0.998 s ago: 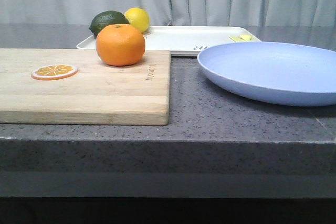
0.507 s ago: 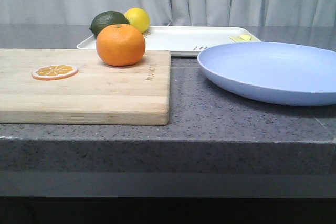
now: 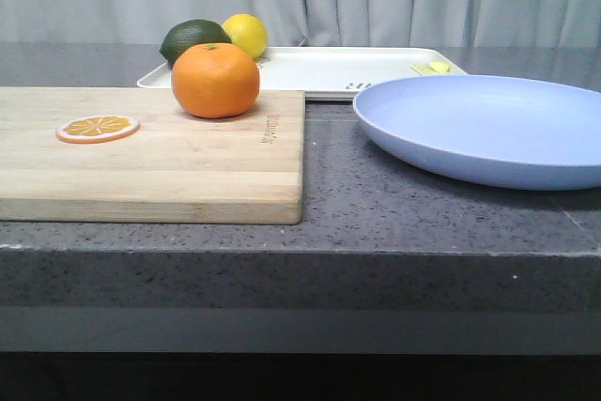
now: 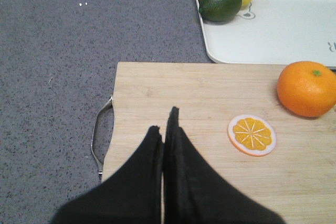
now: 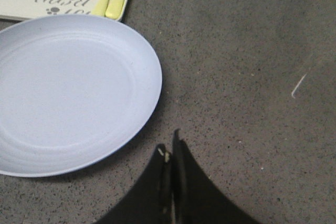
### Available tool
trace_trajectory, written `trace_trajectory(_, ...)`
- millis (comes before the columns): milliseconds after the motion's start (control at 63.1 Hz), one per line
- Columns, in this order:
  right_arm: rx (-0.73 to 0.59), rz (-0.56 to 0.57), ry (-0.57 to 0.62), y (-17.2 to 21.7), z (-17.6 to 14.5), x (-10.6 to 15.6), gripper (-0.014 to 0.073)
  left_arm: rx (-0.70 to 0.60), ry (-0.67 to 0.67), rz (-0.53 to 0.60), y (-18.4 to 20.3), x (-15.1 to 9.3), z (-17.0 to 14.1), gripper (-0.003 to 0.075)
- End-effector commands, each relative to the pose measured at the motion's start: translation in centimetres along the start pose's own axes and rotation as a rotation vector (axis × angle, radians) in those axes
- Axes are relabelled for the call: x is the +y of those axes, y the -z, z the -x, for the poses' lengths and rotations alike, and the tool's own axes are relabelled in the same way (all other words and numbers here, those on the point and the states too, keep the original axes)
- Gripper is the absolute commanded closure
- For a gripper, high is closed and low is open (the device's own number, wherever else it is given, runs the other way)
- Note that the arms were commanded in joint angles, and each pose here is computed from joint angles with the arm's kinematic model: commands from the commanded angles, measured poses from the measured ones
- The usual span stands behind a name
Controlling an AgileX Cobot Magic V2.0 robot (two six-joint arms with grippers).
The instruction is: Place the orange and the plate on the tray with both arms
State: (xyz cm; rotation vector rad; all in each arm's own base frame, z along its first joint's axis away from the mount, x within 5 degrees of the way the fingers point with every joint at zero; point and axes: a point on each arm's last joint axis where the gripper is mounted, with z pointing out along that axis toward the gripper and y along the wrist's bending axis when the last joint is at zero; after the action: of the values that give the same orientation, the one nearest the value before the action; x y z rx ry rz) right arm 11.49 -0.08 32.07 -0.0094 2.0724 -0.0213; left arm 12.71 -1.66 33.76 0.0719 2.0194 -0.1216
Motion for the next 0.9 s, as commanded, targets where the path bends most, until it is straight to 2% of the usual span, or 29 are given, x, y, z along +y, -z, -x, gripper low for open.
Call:
trace_trajectory(0,-0.054,-0.003,0.004,-0.2,1.5,-0.1,0.0661,-0.07,0.011,-0.008,-0.4,-0.1,1.6,0.074)
trace_trajectory(79,-0.04,-0.003,0.005,-0.6,1.5,-0.1,0.0631,-0.052,0.011,-0.007,-1.0,-0.1,1.6,0.0736)
trace_trajectory(158,-0.037,-0.003,0.005,-0.8,1.5,-0.1,0.0485,-0.04,0.011,-0.006,-1.5,-0.1,1.6,0.0659)
trace_trajectory(254,-0.037,-0.003,0.005,-0.8,1.5,-0.1,0.0261,-0.042,0.011,-0.006,-1.8,-0.1,1.7,0.045)
trace_trajectory(317,-0.037,-0.003,0.005,-0.8,1.5,-0.1,0.0114,-0.054,0.009,-0.011,-2.0,-0.2,1.9,0.0272)
trace_trajectory(380,-0.037,-0.003,0.005,-0.8,1.5,-0.1,0.0039,-0.058,-0.001,-0.02,-2.3,-0.3,2.0,0.0151)
trace_trajectory(444,-0.037,-0.003,0.005,-0.8,1.5,-0.1,0.0011,-0.053,-0.034,-0.043,-2.6,-0.8,2.2,0.0085)
trace_trajectory(539,-0.038,-0.003,0.005,-0.8,1.5,-0.1,0.0013,-0.028,-0.087,-0.106,-3.5,-2.1,2.7,0.0078)
trace_trajectory(666,-0.039,-0.003,0.005,-0.8,1.5,-0.1,0.0013,0.009,-0.189,-0.234,-5.4,-5.4,4.1,0.0078)
trace_trajectory(887,-0.042,-0.003,0.005,-0.8,1.6,-0.1,0.0013,0.052,-0.261,-0.33,-8.8,-9.6,6.1,0.0078)
